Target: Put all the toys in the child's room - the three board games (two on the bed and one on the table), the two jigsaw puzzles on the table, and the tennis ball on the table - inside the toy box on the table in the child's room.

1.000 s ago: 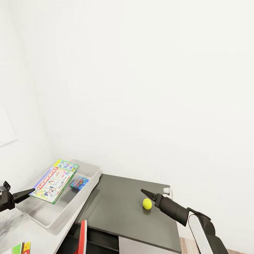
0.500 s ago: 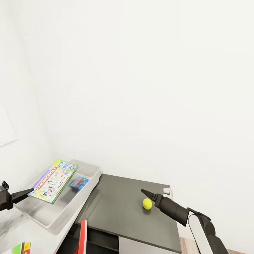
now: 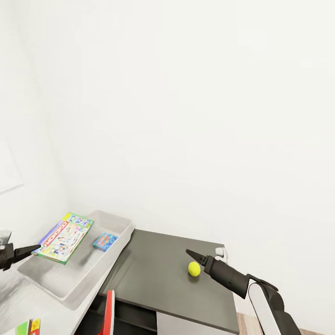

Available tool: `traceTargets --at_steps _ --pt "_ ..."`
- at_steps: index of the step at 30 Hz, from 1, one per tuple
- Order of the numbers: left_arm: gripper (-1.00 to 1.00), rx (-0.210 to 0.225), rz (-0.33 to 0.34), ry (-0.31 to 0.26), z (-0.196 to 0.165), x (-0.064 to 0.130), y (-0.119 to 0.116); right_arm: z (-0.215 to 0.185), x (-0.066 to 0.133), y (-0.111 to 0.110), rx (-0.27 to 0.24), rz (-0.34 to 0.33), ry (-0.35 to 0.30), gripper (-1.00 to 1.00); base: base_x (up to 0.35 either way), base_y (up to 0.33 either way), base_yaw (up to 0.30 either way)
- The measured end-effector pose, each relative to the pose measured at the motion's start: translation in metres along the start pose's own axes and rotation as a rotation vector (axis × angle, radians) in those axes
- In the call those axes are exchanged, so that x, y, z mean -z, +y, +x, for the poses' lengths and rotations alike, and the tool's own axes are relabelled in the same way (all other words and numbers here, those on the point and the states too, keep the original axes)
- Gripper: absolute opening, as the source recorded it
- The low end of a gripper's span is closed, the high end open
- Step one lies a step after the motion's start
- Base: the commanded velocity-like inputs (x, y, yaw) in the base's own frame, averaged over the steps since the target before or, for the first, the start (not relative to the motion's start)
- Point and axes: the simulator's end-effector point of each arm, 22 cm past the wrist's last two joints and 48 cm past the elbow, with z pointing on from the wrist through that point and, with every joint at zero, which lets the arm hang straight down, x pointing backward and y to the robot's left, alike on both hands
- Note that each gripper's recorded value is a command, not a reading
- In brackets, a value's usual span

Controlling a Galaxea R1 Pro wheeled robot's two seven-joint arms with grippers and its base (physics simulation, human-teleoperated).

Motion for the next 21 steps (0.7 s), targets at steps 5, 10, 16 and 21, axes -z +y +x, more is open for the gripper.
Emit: traceTargets --at_steps 5,10,16,21 --pt "-1.0 -0.019 -0.108 -0.012 -0.008 0.0 0.021 -0.007 0.001 0.009 0.024 -0.013 -0.01 1.0 0.0 0.0 0.0" --pt "-1.0 -0.027 -0.172 -0.015 -0.009 -0.001 0.033 -0.023 0.004 0.033 0.086 -0.044 -0.038 1.0 0.0 0.0 0.0" --pt "-1.0 -0.08 -0.249 -0.032 -0.015 -0.002 0.048 -0.025 0.004 0.037 0.094 -0.049 -0.04 1.0 0.0 0.0 0.0" --pt "-1.0 -0.096 -0.269 -0.036 -0.016 -0.003 0.054 -0.024 0.003 0.034 0.089 -0.046 -0.036 1.0 0.0 0.0 0.0"
